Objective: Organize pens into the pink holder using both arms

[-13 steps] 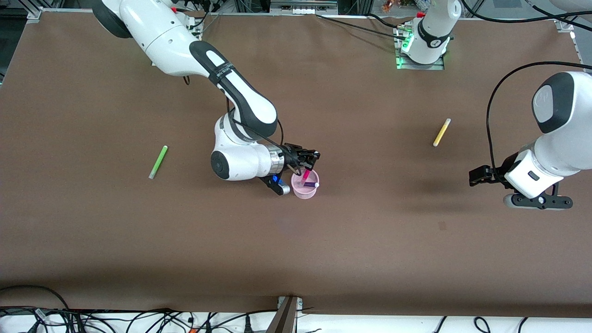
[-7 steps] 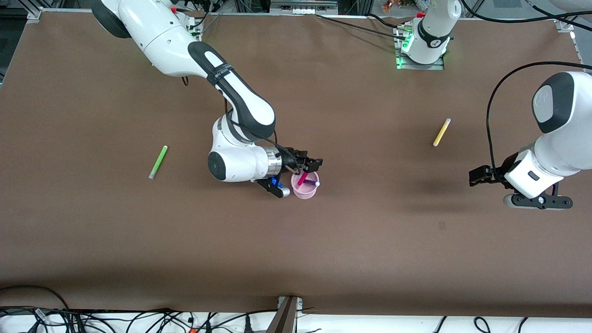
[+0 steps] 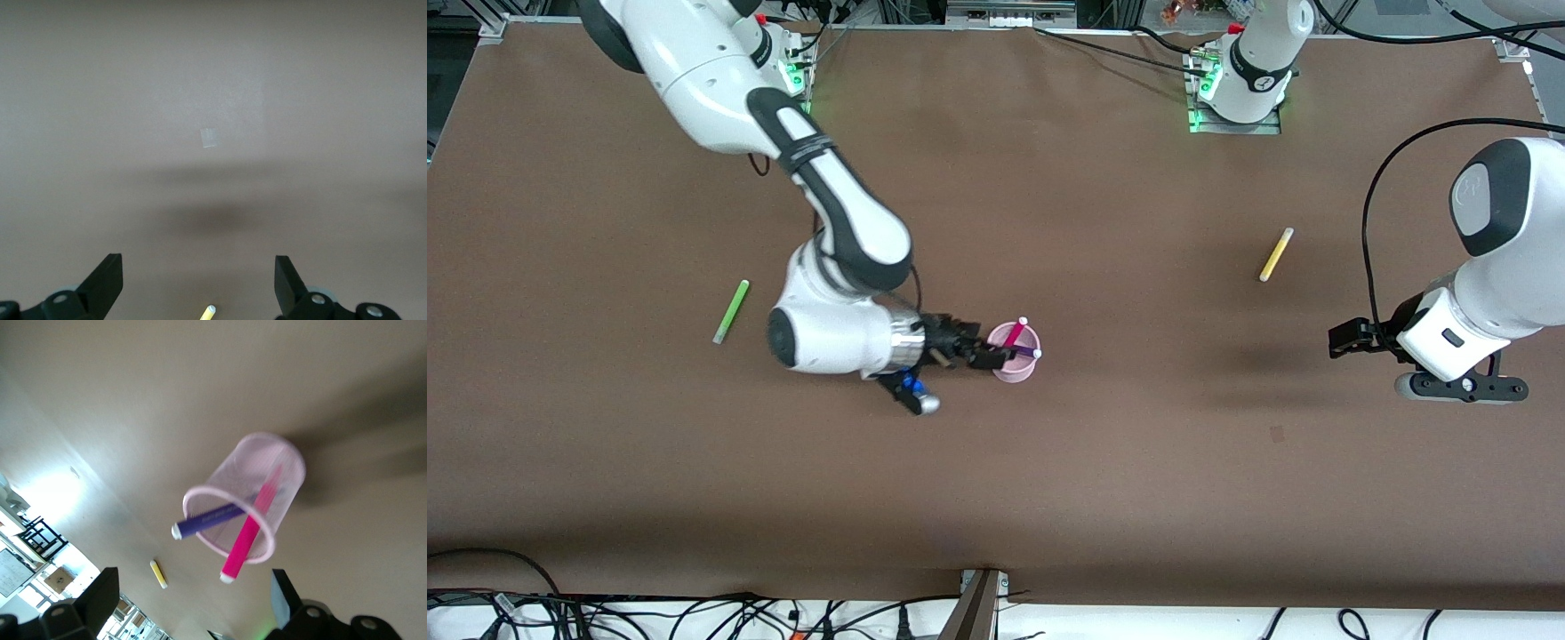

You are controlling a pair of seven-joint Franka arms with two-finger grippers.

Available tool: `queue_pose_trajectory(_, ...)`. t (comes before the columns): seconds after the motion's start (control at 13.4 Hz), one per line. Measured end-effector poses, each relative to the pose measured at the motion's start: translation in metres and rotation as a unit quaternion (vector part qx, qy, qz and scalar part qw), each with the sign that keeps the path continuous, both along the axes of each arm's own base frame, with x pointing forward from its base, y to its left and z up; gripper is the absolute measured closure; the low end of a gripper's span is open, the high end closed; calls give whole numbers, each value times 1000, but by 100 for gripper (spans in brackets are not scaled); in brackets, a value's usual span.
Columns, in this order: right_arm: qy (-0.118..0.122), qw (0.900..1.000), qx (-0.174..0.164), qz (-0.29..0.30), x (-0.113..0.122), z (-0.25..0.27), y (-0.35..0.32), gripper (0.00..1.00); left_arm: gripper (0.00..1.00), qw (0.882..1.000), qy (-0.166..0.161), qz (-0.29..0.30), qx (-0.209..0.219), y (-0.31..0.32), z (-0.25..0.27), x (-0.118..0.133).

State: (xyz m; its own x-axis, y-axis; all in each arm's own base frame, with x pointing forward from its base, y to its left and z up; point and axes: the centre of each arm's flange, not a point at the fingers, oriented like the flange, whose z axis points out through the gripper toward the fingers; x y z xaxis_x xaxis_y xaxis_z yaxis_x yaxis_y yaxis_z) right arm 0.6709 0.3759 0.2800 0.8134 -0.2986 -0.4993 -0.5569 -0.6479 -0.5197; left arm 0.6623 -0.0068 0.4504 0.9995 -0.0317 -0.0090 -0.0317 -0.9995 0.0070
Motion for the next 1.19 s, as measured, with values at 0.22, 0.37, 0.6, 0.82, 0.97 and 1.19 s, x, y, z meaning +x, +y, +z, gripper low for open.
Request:
queue_pose_trajectory(0.22, -29, 999, -15, 18, 19, 17, -43, 0, 0, 1000, 0, 0, 0, 0, 0, 0)
queue_pose_trajectory(0.37, -61, 994, -65, 61, 26, 38, -77, 0, 0, 1000, 0, 0, 0, 0, 0, 0)
queue_pose_trajectory(0.6, -88, 982, -109, 129, 41, 58, -170, 0, 0, 1000, 0, 0, 0, 0, 0, 0)
queue_pose_trajectory(0.82, -112, 965, -160, 173, 40, 106, -230, 0, 0, 1000, 1, 0, 0, 0, -1, 0)
queue_pose_trajectory(0.97, -135, 952, -193, 196, 28, 156, -248, 0, 0, 1000, 1, 0, 0, 0, -1, 0)
queue_pose_trajectory(1.19, -176, 923, -247, 236, -4, 228, -268, 0, 0, 1000, 1, 0, 0, 0, -1, 0)
